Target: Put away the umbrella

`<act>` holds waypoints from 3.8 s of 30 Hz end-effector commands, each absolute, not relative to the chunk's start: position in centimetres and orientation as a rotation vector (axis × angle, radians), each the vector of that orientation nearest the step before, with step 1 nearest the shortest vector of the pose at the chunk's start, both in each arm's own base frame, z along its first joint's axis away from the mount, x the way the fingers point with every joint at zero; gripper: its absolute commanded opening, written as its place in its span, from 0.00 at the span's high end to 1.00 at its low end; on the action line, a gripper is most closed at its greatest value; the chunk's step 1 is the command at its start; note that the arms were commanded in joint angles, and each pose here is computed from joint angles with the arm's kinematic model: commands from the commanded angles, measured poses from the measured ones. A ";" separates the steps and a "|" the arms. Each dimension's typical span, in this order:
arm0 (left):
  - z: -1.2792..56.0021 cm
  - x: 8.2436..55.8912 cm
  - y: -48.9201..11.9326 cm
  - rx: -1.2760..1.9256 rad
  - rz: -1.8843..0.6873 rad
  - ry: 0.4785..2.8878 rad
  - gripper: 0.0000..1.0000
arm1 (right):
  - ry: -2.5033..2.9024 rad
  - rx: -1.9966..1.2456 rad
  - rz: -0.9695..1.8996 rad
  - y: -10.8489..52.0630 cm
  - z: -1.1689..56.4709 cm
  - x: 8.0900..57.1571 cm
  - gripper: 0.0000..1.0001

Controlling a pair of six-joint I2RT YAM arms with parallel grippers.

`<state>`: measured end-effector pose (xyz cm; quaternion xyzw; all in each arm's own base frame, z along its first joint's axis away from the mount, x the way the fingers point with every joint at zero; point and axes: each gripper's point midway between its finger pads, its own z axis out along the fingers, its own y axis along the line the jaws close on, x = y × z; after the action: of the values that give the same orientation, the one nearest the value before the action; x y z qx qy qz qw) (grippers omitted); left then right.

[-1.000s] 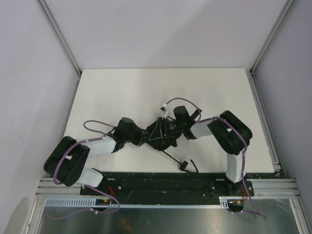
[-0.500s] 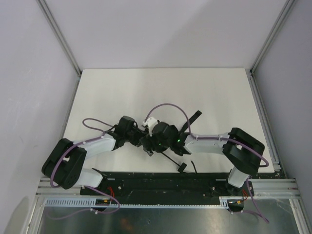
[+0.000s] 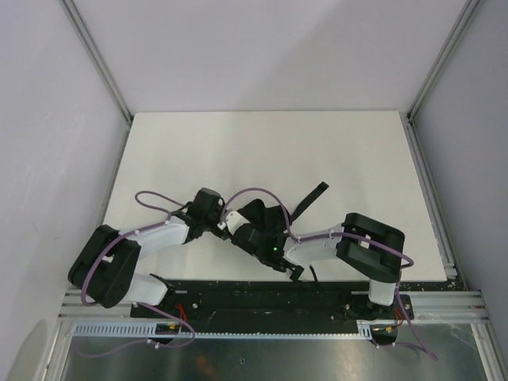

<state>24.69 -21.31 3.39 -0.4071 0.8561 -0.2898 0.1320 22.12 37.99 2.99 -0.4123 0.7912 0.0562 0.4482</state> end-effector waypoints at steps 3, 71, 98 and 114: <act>3.5 24.2 -21.0 -1.177 -0.793 2.522 0.69 | 2.057 -0.945 0.285 37.2 1.5 23.3 1.00; -2.0 22.3 -20.1 -1.017 -0.776 2.574 1.00 | 2.117 -0.853 0.758 35.6 13.1 27.1 0.03; 0.3 22.2 -21.6 -1.116 -0.868 2.603 1.00 | 2.209 -0.971 0.213 33.9 -2.5 22.8 0.96; 4.1 24.4 -20.6 -1.022 -0.962 2.463 0.01 | 2.445 -0.865 1.179 34.9 -3.3 20.0 1.00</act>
<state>25.94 -20.57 4.60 -0.3798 0.8428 -0.3387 0.1751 26.87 39.36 5.54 -0.3250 0.7738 0.4173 0.3485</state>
